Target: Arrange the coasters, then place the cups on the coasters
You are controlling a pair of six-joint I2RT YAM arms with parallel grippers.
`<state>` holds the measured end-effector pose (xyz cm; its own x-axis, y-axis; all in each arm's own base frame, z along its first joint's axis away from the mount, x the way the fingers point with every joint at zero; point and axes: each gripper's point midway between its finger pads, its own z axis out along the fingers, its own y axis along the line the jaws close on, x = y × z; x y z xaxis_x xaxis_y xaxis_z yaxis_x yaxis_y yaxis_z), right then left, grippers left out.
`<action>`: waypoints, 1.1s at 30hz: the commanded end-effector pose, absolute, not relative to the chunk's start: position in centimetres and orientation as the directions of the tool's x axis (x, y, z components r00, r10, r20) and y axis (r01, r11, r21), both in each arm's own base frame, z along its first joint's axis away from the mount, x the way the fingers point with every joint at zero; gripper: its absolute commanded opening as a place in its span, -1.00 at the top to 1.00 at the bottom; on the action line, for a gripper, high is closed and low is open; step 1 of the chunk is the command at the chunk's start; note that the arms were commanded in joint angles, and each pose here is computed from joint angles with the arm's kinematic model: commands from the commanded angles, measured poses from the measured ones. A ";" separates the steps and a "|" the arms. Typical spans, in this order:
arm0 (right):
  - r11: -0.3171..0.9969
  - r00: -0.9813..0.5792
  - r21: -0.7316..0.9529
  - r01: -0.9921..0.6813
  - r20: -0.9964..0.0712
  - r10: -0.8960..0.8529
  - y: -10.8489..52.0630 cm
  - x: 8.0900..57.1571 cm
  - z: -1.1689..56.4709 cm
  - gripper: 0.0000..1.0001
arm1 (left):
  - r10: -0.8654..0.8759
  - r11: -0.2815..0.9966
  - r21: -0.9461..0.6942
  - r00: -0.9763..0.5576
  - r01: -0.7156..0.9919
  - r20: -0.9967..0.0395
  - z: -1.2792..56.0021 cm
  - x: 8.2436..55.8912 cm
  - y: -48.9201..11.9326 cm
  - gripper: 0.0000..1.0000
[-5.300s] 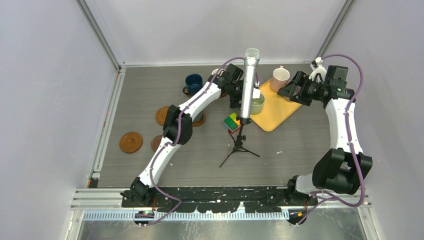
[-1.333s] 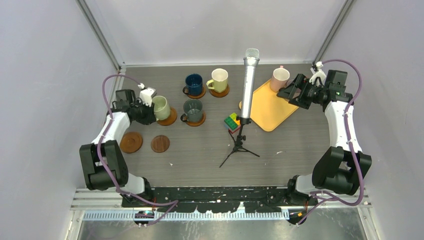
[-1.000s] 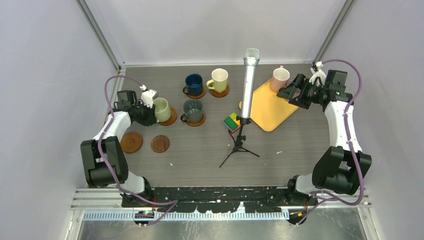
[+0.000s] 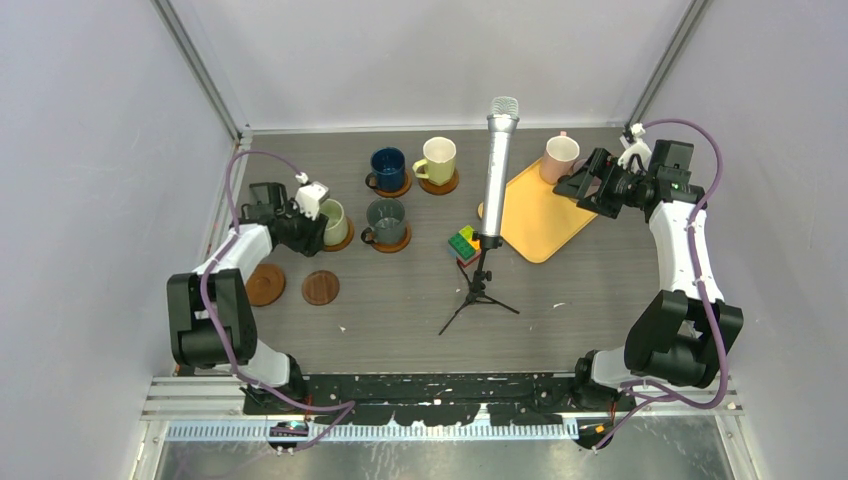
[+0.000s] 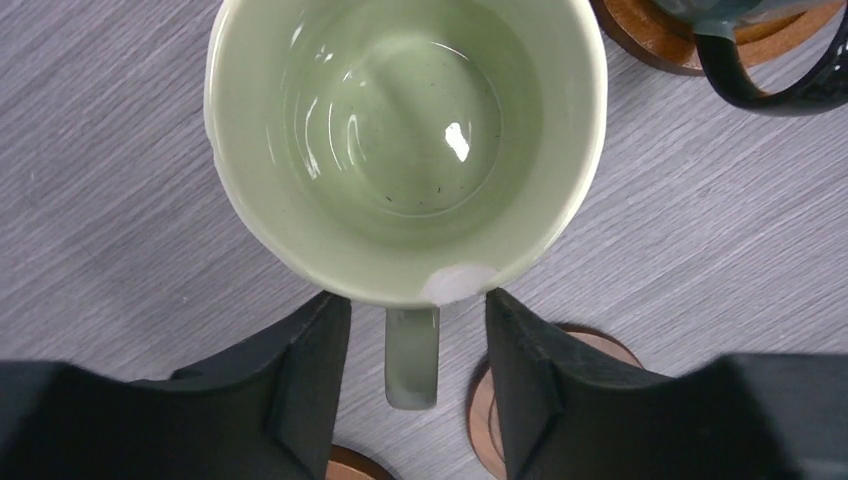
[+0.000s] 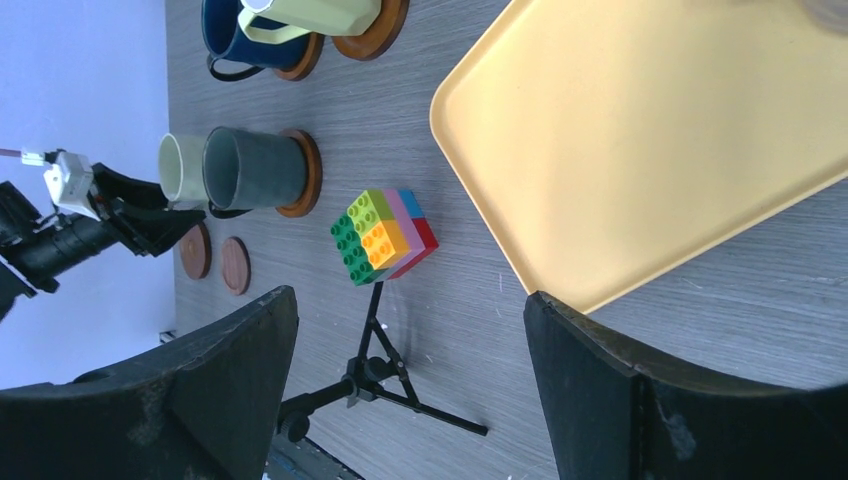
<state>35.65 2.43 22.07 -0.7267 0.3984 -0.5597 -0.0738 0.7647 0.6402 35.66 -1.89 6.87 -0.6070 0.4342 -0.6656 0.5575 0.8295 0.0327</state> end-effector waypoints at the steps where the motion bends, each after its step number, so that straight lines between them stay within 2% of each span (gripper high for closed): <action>1: 0.793 -0.711 0.593 -0.139 -0.617 0.337 2.4 35.9 22.9 -0.75 | 0.454 0.819 0.084 -0.552 0.567 -0.699 9.8 36.0 -1.9 -0.16; 5: 0.871 -0.738 0.467 -0.149 -0.639 0.217 0.9 35.3 22.3 -0.75 | 0.445 0.820 0.082 -0.540 0.566 -0.714 12.4 35.6 -2.2 -0.48; 9: 0.941 -0.706 0.295 -0.167 -0.702 0.095 -1.4 35.9 23.0 -0.74 | 0.426 0.825 0.092 -0.505 0.558 -0.750 15.5 35.6 -2.7 -0.58; 11: 0.957 -0.695 0.199 -0.210 -0.719 -0.003 -2.5 36.5 23.0 -0.73 | 0.426 0.821 0.091 -0.498 0.564 -0.755 16.8 35.5 -3.1 -0.70; 15: 0.948 -0.707 0.026 -0.317 -0.672 -0.218 -4.6 38.1 22.1 -0.64 | 0.428 0.792 0.060 -0.484 0.607 -0.763 18.8 35.0 -4.4 -0.82; 19: 0.936 -0.710 -0.098 -0.338 -0.626 -0.322 -6.8 40.5 21.2 -0.54 | 0.429 0.777 0.057 -0.461 0.627 -0.777 20.1 34.4 -5.5 -0.84; 22: 0.936 -0.723 -0.140 -0.322 -0.603 -0.339 -8.1 42.2 20.1 -0.45 | 0.433 0.769 0.061 -0.448 0.636 -0.782 20.4 34.0 -6.1 -0.85; 25: 0.950 -0.757 -0.146 -0.275 -0.577 -0.308 -9.2 43.6 18.9 -0.45 | 0.428 0.770 0.059 -0.446 0.635 -0.786 20.6 33.7 -6.3 -0.85; 28: 0.979 -0.772 -0.139 -0.148 -0.603 -0.202 -11.0 45.7 18.6 -0.47 | 0.421 0.771 0.052 -0.447 0.634 -0.789 20.8 33.5 -6.4 -0.85; 33: 1.000 -0.752 0.023 -0.012 -0.659 0.006 -12.6 48.4 18.8 -0.50 | 0.410 0.772 0.037 -0.452 0.635 -0.792 20.8 33.3 -6.6 -0.86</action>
<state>45.39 -10.30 15.39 -0.8210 -0.1541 -0.5498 -0.1617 0.9862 -0.0349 33.75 -6.02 19.23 -0.4783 0.4334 -0.7638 0.6288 0.7761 0.0466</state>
